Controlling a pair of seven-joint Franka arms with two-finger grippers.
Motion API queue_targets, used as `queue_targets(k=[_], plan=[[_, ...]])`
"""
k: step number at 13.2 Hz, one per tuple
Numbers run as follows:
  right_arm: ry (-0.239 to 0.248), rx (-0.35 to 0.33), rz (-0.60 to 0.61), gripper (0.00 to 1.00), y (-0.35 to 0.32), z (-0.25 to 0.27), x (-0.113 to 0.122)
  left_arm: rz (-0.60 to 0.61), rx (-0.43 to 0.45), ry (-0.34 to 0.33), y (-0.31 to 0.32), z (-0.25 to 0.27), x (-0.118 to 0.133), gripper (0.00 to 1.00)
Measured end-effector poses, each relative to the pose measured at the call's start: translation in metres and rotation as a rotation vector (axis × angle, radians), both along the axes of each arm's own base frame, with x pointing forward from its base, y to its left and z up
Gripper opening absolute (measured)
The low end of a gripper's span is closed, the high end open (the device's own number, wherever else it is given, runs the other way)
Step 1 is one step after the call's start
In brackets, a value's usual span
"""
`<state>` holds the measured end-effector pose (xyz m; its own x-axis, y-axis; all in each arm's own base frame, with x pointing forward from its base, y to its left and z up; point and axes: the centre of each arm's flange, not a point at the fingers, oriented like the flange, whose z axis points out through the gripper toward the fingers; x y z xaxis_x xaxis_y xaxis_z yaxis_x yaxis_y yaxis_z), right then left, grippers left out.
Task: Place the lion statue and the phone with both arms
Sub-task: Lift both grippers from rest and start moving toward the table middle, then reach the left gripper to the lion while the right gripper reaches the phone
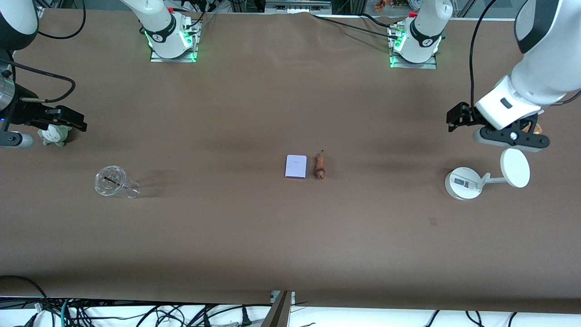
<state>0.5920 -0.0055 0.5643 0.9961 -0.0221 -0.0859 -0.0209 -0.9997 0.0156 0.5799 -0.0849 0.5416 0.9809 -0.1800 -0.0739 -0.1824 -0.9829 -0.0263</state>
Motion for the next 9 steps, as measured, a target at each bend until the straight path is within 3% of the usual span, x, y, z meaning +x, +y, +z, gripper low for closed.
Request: queue_targets(k=[5, 7, 9], plan=[[0.049, 0.025, 0.016, 1.00, 0.016, -0.037, 0.016, -0.017, -0.006, 0.066, -0.029, -0.051, 0.015, 1.00], [0.049, 0.024, 0.041, 1.00, 0.033, -0.065, 0.030, 0.010, -0.081, 0.089, -0.063, -0.070, 0.016, 1.00], [0.017, 0.020, 0.071, 1.00, 0.055, -0.089, 0.046, 0.035, -0.163, 0.078, -0.089, -0.094, 0.026, 1.00]])
